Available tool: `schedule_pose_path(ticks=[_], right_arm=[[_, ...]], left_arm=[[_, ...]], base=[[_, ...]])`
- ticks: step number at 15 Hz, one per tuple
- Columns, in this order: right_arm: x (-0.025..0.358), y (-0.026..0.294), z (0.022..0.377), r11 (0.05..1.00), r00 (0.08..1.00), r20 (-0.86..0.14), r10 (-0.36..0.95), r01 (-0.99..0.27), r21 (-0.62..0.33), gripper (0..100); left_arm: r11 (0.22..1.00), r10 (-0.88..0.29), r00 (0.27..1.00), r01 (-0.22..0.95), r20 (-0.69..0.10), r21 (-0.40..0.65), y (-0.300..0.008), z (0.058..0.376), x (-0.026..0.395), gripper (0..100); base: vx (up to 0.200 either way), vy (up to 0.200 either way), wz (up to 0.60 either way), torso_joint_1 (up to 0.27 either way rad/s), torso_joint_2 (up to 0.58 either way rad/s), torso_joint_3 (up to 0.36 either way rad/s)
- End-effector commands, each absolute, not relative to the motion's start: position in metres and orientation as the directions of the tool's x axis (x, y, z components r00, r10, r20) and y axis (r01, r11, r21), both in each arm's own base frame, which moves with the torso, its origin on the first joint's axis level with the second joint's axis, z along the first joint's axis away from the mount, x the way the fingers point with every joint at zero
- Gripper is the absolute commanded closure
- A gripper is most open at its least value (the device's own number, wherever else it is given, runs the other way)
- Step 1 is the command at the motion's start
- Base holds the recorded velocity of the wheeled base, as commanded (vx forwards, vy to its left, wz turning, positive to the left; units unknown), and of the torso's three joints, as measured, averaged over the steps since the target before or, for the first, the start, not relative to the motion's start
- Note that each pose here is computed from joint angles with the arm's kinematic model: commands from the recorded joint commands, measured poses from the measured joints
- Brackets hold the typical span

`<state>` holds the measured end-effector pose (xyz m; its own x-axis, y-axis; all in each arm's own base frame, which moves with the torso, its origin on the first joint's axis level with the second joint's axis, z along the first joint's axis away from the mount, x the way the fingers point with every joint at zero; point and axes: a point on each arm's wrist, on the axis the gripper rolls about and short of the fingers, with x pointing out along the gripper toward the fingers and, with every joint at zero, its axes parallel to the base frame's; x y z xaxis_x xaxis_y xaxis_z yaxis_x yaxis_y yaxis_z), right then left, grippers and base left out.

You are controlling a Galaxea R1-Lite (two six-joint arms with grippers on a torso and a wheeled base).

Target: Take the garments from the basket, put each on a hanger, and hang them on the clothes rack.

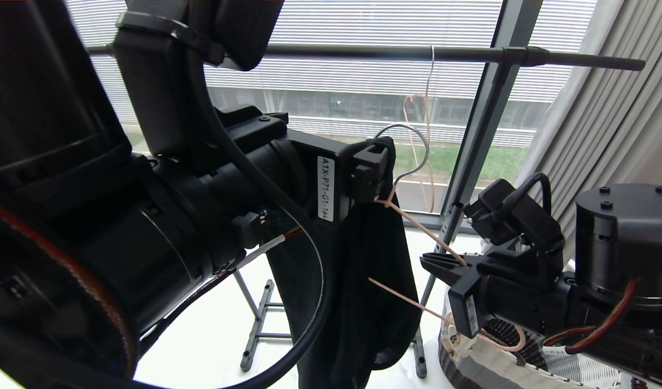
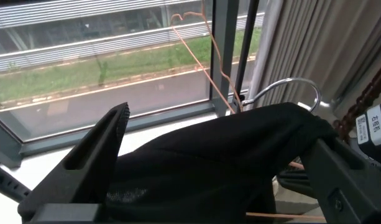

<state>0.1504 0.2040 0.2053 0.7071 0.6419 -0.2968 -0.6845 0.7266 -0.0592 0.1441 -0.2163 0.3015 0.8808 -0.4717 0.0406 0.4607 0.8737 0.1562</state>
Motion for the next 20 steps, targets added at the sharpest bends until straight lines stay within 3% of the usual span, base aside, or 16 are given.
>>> schedule_pose_path(ticks=[1, 5, 10, 13, 17, 19, 20], right_arm=[[0.150, 0.203, 0.206, 0.738, 0.719, -0.292, 0.631, -0.672, -0.062, 100], [0.151, 0.199, 0.211, 0.749, 0.732, -0.274, 0.624, -0.660, -0.060, 100], [0.151, 0.199, 0.212, 0.741, 0.732, -0.271, 0.625, -0.666, -0.089, 100], [0.151, 0.199, 0.212, 0.741, 0.733, -0.269, 0.625, -0.665, -0.090, 100], [0.149, 0.197, 0.216, 0.735, 0.733, -0.256, 0.630, -0.670, -0.109, 100], [0.144, 0.189, 0.219, 0.714, 0.735, -0.243, 0.633, -0.676, -0.184, 100], [0.143, 0.182, 0.217, 0.677, 0.725, -0.253, 0.640, -0.689, -0.259, 100]], left_arm=[[0.875, -0.470, 0.881, 0.459, 0.046, 0.154, -0.214, 0.303, 0.143, 0], [0.888, -0.429, 0.902, 0.413, 0.043, 0.200, -0.197, 0.303, 0.146, 0], [0.799, -0.529, 0.844, 0.530, -0.086, 0.285, -0.191, 0.304, 0.137, 0], [0.796, -0.553, 0.832, 0.545, -0.047, 0.263, -0.194, 0.322, 0.138, 0], [0.800, -0.537, 0.841, 0.534, -0.073, 0.275, -0.183, 0.317, 0.142, 0], [0.780, -0.554, 0.827, 0.556, -0.095, 0.289, -0.169, 0.307, 0.136, 0], [0.712, -0.615, 0.779, 0.617, -0.126, 0.335, -0.154, 0.293, 0.123, 0]], base=[[0.000, 0.000, 0.00, 0.000, 0.00, 0.000], [0.000, 0.000, 0.00, 0.000, 0.00, 0.000], [0.000, 0.000, 0.00, 0.000, 0.00, 0.000], [0.000, 0.000, 0.00, 0.000, 0.00, 0.000], [0.000, 0.000, 0.00, 0.000, 0.00, 0.000], [0.000, 0.000, 0.00, 0.000, 0.00, 0.000], [0.000, 0.000, 0.00, 0.000, 0.00, 0.000]])
